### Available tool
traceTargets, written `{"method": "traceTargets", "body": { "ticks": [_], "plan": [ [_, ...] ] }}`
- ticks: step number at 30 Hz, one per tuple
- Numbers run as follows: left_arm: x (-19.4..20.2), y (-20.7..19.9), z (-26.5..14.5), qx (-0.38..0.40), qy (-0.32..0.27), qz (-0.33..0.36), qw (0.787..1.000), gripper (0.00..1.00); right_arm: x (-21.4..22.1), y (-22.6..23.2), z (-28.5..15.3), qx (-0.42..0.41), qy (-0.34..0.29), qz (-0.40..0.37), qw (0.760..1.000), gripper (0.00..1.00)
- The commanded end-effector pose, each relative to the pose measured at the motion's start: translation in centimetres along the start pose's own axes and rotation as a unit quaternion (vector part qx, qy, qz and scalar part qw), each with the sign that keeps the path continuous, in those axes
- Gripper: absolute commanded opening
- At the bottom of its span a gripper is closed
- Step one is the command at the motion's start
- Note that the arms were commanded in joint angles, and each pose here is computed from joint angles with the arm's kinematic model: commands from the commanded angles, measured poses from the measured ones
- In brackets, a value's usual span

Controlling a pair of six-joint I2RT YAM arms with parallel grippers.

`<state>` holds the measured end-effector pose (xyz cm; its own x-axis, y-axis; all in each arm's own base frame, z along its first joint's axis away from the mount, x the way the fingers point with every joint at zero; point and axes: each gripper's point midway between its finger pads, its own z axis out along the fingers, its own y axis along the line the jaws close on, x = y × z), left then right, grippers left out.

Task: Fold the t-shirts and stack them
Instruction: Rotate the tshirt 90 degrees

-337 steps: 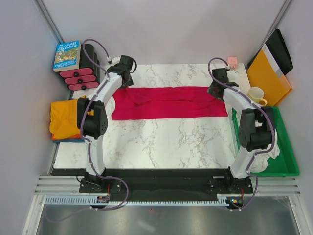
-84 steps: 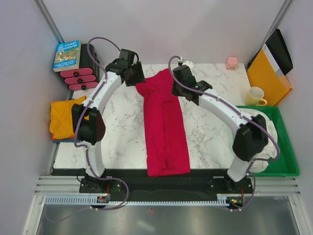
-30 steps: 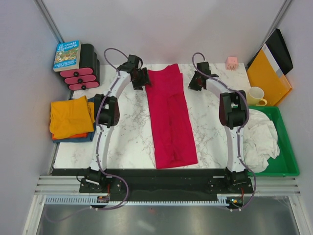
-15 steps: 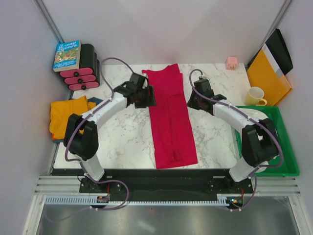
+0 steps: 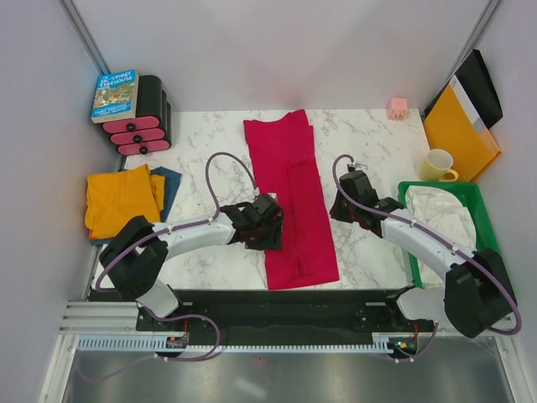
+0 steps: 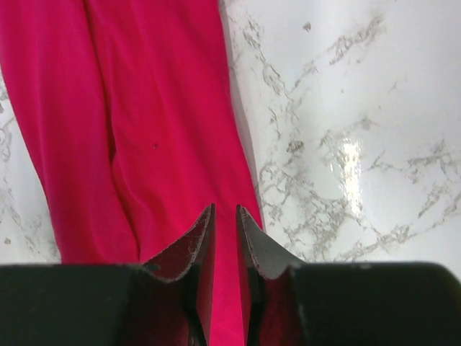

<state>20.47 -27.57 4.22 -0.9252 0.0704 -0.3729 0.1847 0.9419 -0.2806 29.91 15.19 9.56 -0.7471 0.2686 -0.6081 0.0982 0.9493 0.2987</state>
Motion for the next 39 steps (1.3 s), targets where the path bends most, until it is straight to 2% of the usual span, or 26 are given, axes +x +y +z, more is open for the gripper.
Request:
{"method": "traceTargets", "body": {
  "ticks": [1, 10, 18, 22, 26, 33, 36, 39],
  "plan": [
    [2.2, 0.0, 1.0, -0.014, 0.011, -0.031, 0.999, 0.66, 1.1, -0.8, -0.6, 0.001, 0.0, -0.002, 1.0, 0.24],
    [7.2, 5.0, 2.0, -0.116, 0.078, -0.049, 0.989, 0.64, 2.8, -2.1, -1.0, 0.004, 0.01, -0.007, 1.0, 0.24],
    [7.9, 9.0, -0.3, -0.203, 0.063, -0.057, 0.975, 0.65, 3.4, -2.6, -1.0, 0.009, 0.012, -0.011, 1.0, 0.24],
    [7.6, 11.7, -2.3, -0.264, 0.043, -0.061, 0.962, 0.69, 3.4, -3.0, -1.2, 0.012, 0.004, -0.013, 1.0, 0.24],
    [6.7, 11.1, -3.0, -0.246, 0.024, -0.069, 0.966, 0.69, 3.8, -3.1, -1.1, 0.01, 0.009, -0.012, 1.0, 0.24],
    [2.9, 5.7, -4.2, -0.137, -0.044, -0.06, 0.988, 0.71, 3.9, -2.5, -1.1, -0.006, 0.011, -0.008, 1.0, 0.25],
    [3.4, 5.2, -3.4, -0.13, -0.025, -0.057, 0.99, 0.7, 4.2, -2.7, -0.9, -0.002, 0.017, -0.009, 1.0, 0.24],
    [5.8, 5.4, -1.4, -0.148, 0.031, -0.04, 0.988, 0.67, 4.9, -3.1, -0.8, 0.001, 0.023, -0.006, 1.0, 0.24]
  ]
}}
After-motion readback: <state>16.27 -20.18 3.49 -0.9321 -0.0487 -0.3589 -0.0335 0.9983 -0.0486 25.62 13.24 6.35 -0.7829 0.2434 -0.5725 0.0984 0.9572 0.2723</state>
